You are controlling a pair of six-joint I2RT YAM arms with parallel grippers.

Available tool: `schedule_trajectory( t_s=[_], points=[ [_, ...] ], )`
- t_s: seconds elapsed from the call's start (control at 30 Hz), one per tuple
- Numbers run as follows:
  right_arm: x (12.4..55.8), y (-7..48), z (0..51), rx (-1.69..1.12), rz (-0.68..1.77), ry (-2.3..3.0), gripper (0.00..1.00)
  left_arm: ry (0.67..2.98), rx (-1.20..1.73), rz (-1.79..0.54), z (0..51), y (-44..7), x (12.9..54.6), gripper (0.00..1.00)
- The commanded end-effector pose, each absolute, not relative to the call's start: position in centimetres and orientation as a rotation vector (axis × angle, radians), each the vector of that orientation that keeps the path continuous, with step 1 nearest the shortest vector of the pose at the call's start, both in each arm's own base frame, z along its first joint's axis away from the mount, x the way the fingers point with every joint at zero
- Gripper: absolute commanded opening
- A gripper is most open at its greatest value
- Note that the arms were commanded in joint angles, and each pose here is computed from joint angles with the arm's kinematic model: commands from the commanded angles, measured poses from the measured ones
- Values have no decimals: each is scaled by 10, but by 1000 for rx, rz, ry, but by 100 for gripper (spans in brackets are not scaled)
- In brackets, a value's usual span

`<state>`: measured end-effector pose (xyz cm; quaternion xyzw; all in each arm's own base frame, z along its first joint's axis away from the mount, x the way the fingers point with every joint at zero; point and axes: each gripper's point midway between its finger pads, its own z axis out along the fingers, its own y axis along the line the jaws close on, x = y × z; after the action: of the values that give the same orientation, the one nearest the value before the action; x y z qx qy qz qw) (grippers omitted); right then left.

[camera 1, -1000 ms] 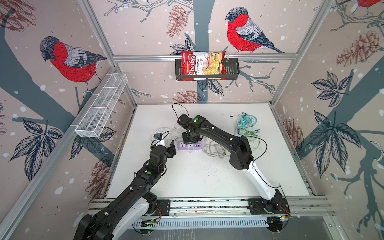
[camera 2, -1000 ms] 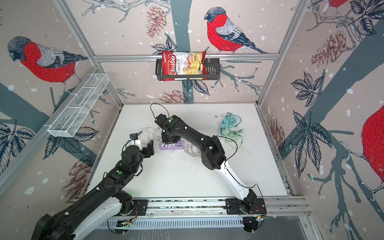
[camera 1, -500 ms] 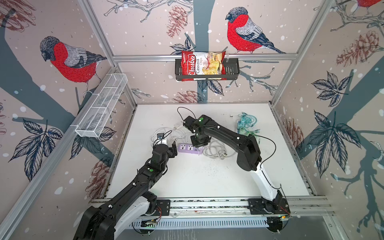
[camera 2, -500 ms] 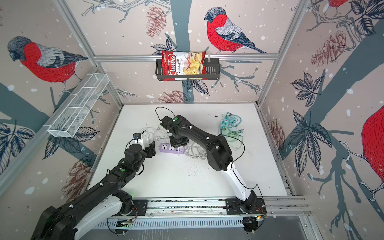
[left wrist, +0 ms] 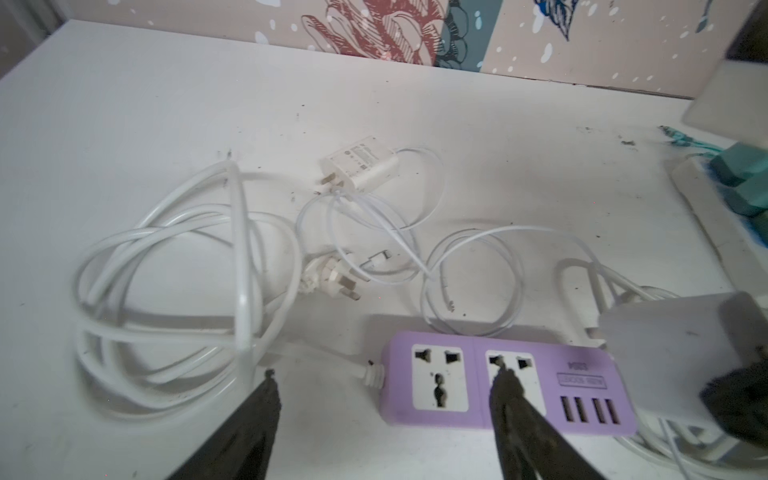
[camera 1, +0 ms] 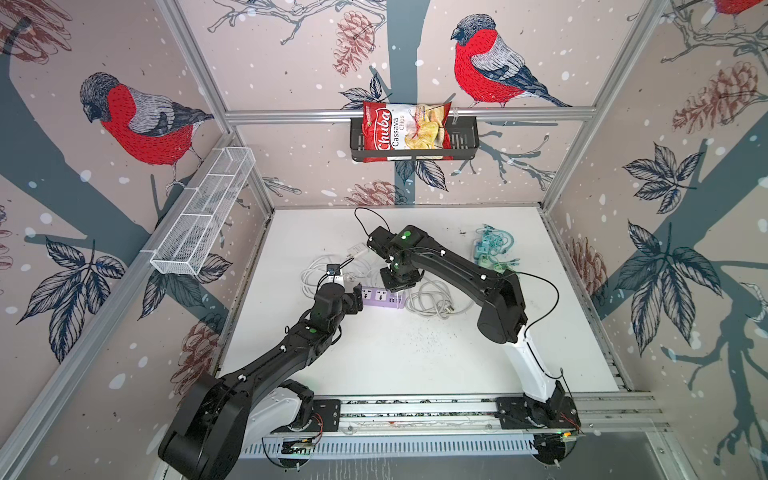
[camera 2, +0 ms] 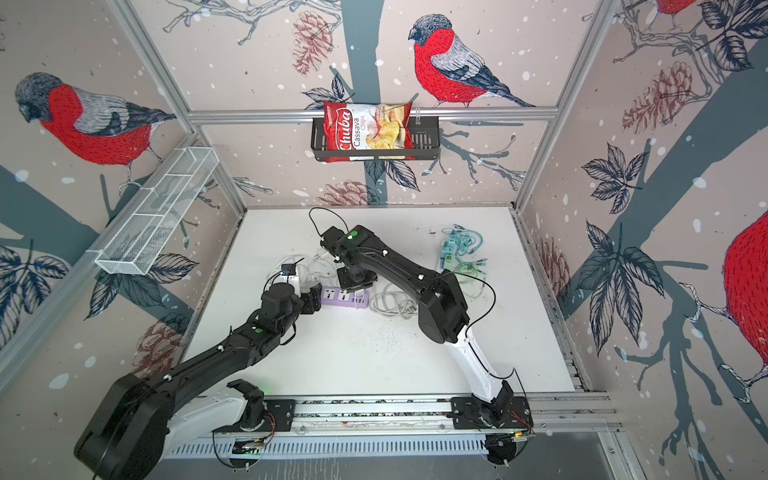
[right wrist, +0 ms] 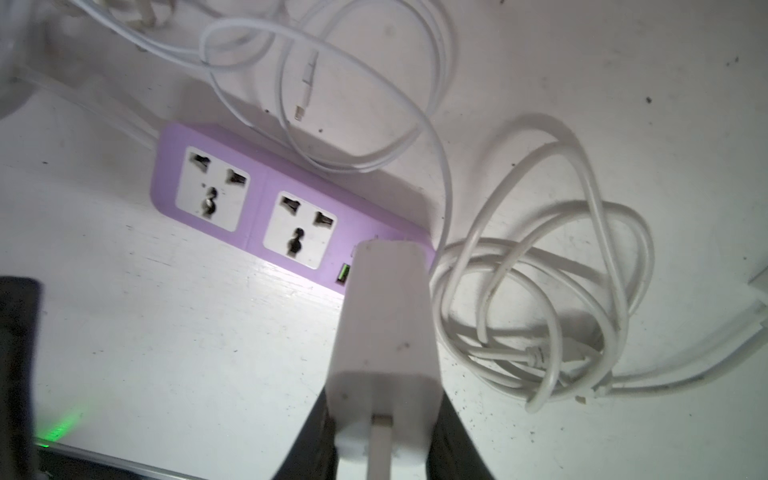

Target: Insert the plug

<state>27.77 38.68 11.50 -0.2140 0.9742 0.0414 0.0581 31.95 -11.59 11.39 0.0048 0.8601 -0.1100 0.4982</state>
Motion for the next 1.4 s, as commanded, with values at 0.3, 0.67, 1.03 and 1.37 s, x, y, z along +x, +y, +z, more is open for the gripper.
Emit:
schedule_trajectory(
  t_s=[0.3,0.67,1.03,1.37],
  points=[
    [258,388,117,-629,185,2966,1,2105,-4,-502,101,-139,347,75],
    [250,376,116,-595,254,2952,1,2177,2,-583,84,-153,367,72],
    [244,373,120,-573,320,2931,1,2311,42,-655,48,-167,368,65],
    [227,386,116,-624,384,2968,1,2351,12,-703,35,-168,343,62]
  ],
)
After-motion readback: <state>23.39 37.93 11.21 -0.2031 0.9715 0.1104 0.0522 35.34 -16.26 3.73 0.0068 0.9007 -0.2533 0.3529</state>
